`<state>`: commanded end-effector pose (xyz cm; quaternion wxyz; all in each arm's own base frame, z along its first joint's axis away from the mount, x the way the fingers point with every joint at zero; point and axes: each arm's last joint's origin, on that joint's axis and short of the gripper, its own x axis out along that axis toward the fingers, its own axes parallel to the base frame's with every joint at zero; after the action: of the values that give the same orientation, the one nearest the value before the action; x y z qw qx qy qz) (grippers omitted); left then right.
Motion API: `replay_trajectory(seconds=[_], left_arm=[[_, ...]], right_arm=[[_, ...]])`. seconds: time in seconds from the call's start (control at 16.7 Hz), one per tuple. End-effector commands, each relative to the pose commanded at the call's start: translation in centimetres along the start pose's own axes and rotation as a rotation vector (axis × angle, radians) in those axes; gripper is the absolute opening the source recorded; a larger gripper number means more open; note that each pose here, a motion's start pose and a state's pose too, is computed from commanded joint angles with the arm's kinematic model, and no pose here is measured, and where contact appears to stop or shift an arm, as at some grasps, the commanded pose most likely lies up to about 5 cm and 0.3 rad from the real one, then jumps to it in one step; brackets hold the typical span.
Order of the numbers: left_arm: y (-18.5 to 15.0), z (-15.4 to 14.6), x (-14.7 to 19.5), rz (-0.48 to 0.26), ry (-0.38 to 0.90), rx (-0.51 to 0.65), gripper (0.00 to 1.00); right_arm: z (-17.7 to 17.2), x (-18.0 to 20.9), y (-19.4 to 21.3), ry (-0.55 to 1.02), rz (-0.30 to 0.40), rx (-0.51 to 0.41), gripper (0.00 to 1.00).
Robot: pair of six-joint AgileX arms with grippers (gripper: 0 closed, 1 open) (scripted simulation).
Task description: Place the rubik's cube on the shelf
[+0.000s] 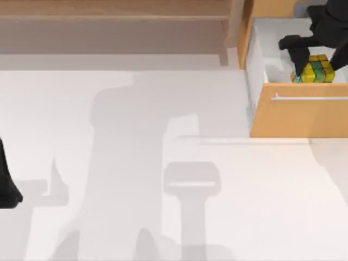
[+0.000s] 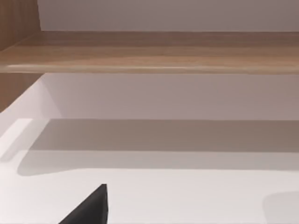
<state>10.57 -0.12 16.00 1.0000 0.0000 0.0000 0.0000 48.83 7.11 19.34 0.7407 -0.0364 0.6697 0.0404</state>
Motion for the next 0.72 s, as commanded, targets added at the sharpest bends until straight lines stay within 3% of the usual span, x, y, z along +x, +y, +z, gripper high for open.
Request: replay_trajectory(seconds=[0.36, 0.72], left_arm=[[0.0, 0.0, 0.0, 0.000, 0.000, 0.000, 1.00], [0.0, 0.0, 0.0, 0.000, 0.000, 0.000, 1.00]], right_arm=[[-0.7, -1.5, 0.1, -0.009, -0.012, -0.011, 0.00], [-3.2, -8.7, 5.7, -0.230, -0.059, -0.165, 0.00]])
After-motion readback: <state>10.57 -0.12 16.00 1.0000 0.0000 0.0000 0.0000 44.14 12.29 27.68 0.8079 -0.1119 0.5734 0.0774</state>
